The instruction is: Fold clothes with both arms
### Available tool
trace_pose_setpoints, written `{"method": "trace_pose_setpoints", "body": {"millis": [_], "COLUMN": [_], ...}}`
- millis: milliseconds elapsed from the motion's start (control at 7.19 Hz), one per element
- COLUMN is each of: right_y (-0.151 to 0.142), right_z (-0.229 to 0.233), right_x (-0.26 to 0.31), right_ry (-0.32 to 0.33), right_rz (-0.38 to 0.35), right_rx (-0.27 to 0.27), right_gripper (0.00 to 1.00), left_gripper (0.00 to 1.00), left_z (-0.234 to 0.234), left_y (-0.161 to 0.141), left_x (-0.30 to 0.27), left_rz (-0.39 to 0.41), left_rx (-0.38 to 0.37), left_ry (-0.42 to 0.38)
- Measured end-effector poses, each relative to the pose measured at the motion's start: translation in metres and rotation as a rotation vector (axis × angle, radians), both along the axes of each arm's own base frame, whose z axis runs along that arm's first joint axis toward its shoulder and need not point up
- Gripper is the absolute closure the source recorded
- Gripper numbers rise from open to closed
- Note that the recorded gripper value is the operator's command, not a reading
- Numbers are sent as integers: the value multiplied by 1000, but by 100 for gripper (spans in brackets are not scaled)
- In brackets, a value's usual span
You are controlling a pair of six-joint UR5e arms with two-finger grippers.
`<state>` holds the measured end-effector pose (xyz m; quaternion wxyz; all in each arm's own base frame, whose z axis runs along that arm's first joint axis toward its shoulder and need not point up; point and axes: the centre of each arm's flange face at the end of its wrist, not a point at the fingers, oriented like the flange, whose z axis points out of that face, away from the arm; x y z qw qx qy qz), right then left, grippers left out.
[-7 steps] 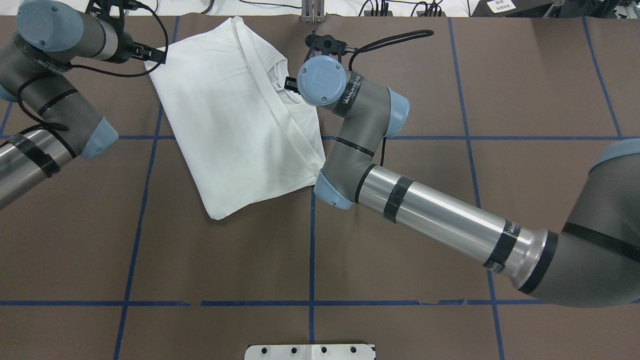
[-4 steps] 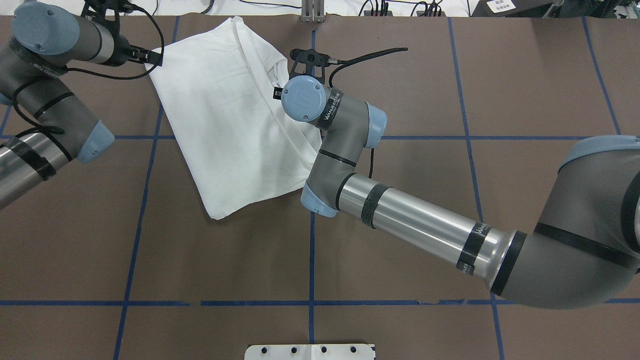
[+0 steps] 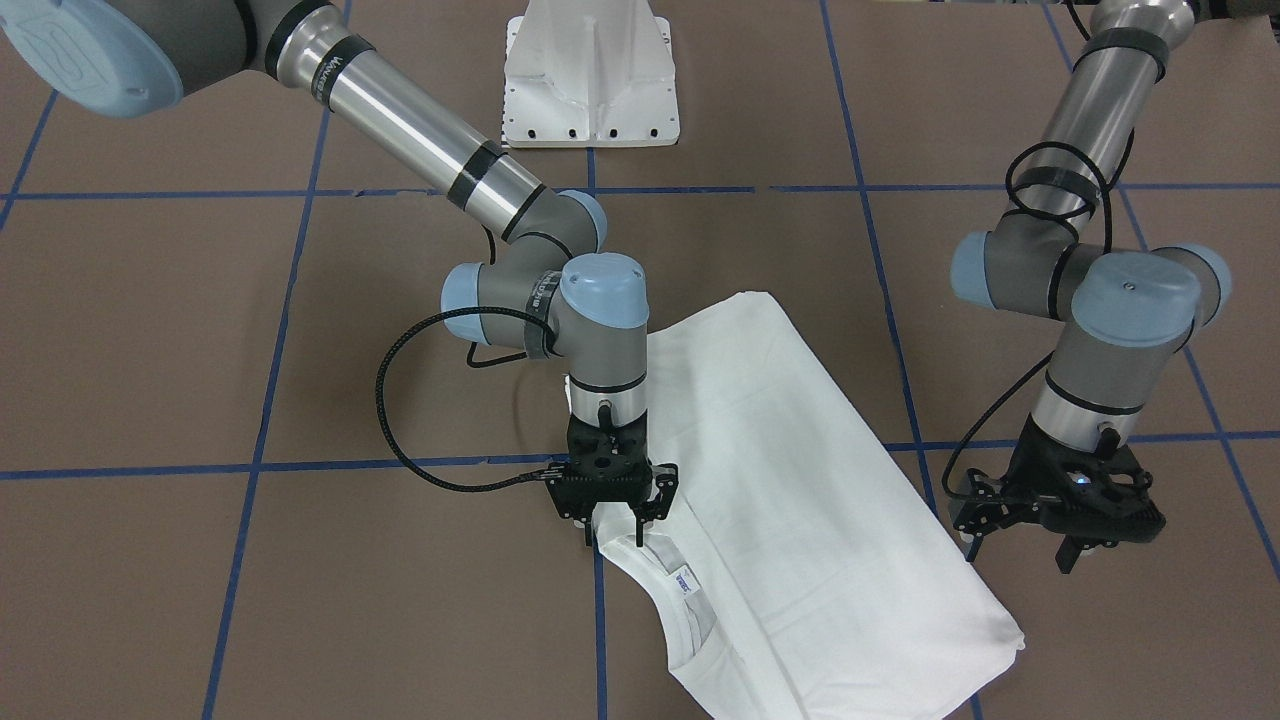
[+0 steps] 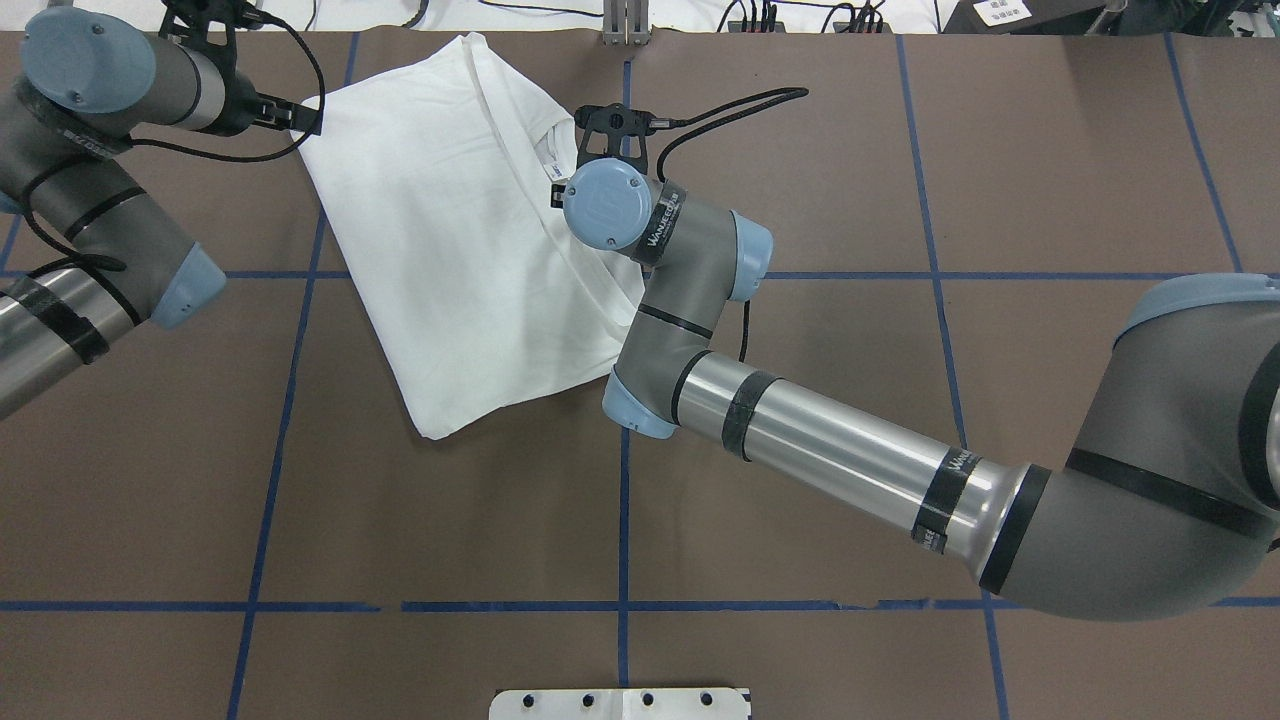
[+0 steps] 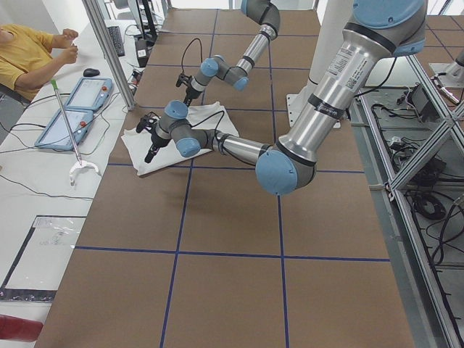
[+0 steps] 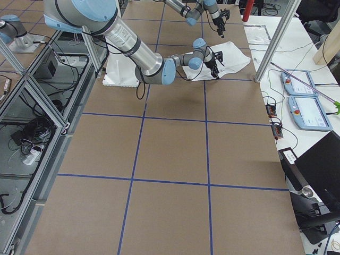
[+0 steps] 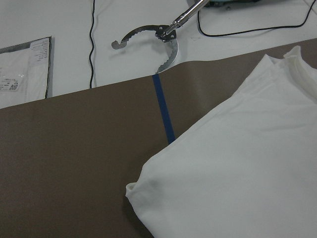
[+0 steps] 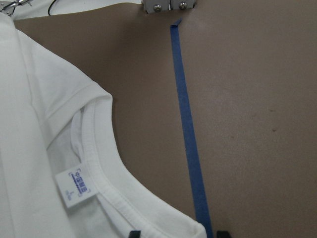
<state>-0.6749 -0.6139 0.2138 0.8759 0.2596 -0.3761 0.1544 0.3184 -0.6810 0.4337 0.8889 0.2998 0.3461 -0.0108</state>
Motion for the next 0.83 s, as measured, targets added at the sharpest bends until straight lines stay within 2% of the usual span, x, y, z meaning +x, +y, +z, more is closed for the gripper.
{"method": "trace_pose_setpoints", "body": {"millis": [556,695,834], "right_y": [1,7,25], "right_z": [-7,-20,-19], "right_x": [5,16,35], "right_ry": [51,59,57], "right_rz": [-28,-34,-43], "right_rx": [15,17,20], "right_gripper": [100,100,100], "left_gripper": [0,0,0], "left_z": [0,-1,-2], "left_y": [1,1,1], "left_x": [0,1,1], "left_rz": [1,2,3], "left_rx": [7,8,11], "left_ry": [5,6,8]}}
